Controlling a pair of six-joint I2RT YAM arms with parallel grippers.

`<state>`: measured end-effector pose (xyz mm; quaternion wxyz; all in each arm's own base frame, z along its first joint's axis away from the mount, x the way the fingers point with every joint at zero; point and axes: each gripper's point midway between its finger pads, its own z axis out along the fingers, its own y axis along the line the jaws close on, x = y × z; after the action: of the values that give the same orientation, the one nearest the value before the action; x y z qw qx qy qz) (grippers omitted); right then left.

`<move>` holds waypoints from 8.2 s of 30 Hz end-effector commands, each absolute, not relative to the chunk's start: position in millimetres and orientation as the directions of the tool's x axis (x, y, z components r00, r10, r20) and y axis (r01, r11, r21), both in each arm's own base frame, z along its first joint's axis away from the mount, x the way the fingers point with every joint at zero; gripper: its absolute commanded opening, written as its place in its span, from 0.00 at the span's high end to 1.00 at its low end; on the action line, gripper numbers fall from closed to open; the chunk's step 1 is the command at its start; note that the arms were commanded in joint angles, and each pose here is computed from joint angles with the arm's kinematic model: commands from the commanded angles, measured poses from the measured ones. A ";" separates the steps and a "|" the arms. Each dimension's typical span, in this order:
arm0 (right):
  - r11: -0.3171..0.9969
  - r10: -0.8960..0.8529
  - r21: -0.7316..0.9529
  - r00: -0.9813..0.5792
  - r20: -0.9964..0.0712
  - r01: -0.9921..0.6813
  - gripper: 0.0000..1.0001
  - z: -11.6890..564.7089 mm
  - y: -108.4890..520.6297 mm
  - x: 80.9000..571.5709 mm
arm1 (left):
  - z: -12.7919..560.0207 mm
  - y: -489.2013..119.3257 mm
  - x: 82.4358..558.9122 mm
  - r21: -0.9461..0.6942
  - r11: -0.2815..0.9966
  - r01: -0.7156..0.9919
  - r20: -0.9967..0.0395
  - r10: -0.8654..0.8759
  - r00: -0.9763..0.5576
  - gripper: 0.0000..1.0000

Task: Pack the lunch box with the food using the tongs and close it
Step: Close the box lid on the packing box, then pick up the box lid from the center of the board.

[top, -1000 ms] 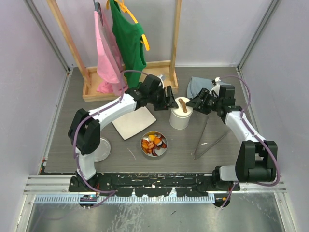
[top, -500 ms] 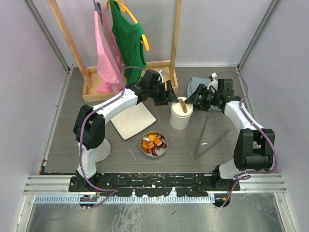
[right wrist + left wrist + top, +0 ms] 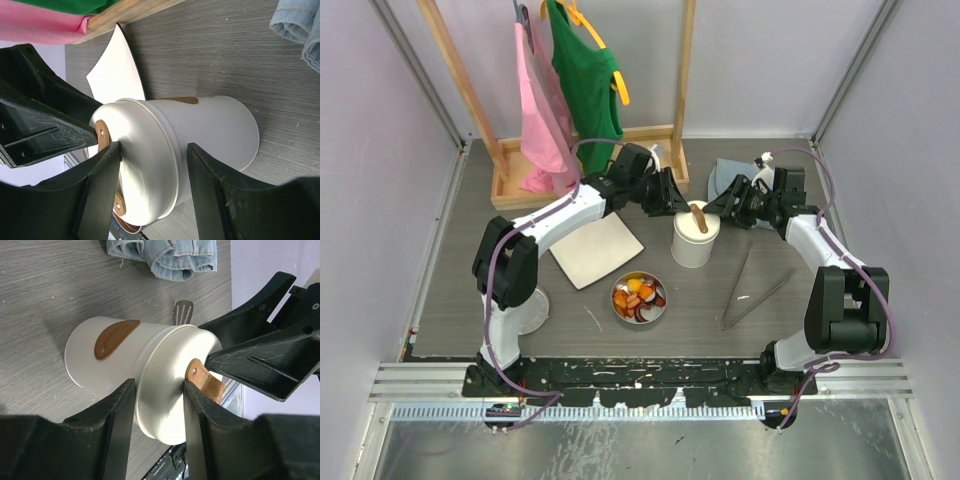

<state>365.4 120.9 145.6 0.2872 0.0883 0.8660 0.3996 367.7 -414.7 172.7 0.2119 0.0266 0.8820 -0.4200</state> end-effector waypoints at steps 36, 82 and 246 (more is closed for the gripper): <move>0.771 0.391 0.602 -0.900 -0.191 0.207 0.44 17.1 100.6 282.8 | -2.7 -381.9 296.7 -0.644 0.765 0.009 -0.056 -0.035 -0.998 0.82; 0.755 0.420 0.639 -0.856 -0.301 0.146 0.50 81.8 97.1 295.6 | 79.9 -384.7 294.6 -0.716 0.696 0.061 -0.182 -0.100 -0.978 0.83; 0.692 0.070 0.493 -0.630 -0.773 -0.528 0.34 265.2 256.5 223.2 | 3.3 -37.3 137.4 -0.127 0.343 -0.931 -0.329 -0.900 -0.287 0.66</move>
<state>218.1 252.9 249.0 0.3847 -0.1396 0.8388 0.3592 130.6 -35.8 13.1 0.1681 -0.5654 0.8058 0.0525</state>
